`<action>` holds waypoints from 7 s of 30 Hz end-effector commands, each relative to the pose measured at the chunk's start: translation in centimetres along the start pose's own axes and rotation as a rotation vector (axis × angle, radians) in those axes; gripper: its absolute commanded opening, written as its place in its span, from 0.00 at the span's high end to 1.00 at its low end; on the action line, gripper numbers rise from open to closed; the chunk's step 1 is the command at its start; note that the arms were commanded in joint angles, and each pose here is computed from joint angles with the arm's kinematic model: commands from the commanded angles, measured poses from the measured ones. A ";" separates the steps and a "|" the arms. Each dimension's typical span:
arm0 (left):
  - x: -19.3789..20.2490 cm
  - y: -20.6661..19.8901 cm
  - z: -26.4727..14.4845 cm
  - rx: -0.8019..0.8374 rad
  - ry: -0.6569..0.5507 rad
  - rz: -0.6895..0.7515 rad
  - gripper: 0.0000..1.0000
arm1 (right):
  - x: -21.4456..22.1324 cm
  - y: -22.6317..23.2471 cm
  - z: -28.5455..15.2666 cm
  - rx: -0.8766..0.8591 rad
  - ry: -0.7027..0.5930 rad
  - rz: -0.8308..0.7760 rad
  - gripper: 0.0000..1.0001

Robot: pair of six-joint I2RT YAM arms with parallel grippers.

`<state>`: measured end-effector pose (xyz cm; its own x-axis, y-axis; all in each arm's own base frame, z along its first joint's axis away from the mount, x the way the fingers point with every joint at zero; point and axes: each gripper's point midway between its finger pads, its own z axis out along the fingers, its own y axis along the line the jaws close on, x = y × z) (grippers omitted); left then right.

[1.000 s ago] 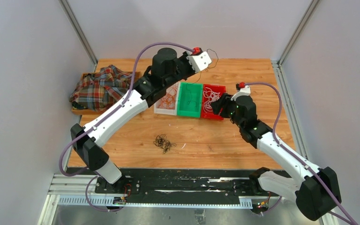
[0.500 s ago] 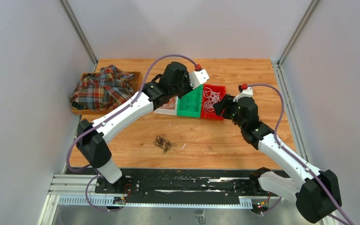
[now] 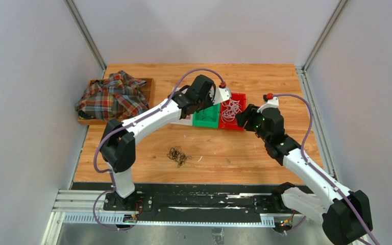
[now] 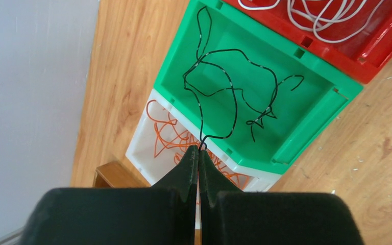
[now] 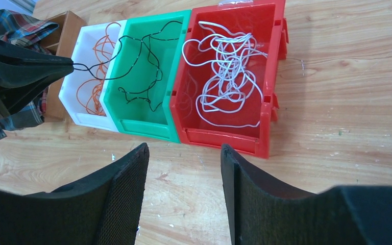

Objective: Untangle the cables

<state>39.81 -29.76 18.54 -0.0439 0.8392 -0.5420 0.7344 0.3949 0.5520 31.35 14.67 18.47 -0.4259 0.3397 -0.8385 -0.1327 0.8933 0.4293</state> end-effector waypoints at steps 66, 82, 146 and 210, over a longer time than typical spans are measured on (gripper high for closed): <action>10.7 -9.1 -13.6 0.674 0.057 0.120 0.02 | -1.8 0.6 -0.3 -0.096 0.049 -0.071 0.29; 15.3 -14.0 -7.7 0.581 0.119 -0.148 0.20 | 3.8 3.2 -0.9 -0.215 0.295 0.015 0.27; 3.6 -7.6 -19.8 0.571 -0.155 -0.381 1.00 | 7.5 22.8 -4.5 -0.750 -0.015 -0.242 0.36; 3.8 -5.4 -20.7 0.471 -0.114 -0.375 0.55 | 13.7 8.4 1.6 -0.159 0.186 -0.243 0.49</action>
<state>20.18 -21.32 29.72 -0.2848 0.5740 -0.7677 0.9160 0.3990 -0.0416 24.87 31.60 11.37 -0.4038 0.1015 -0.9092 -0.5401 0.7757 0.3265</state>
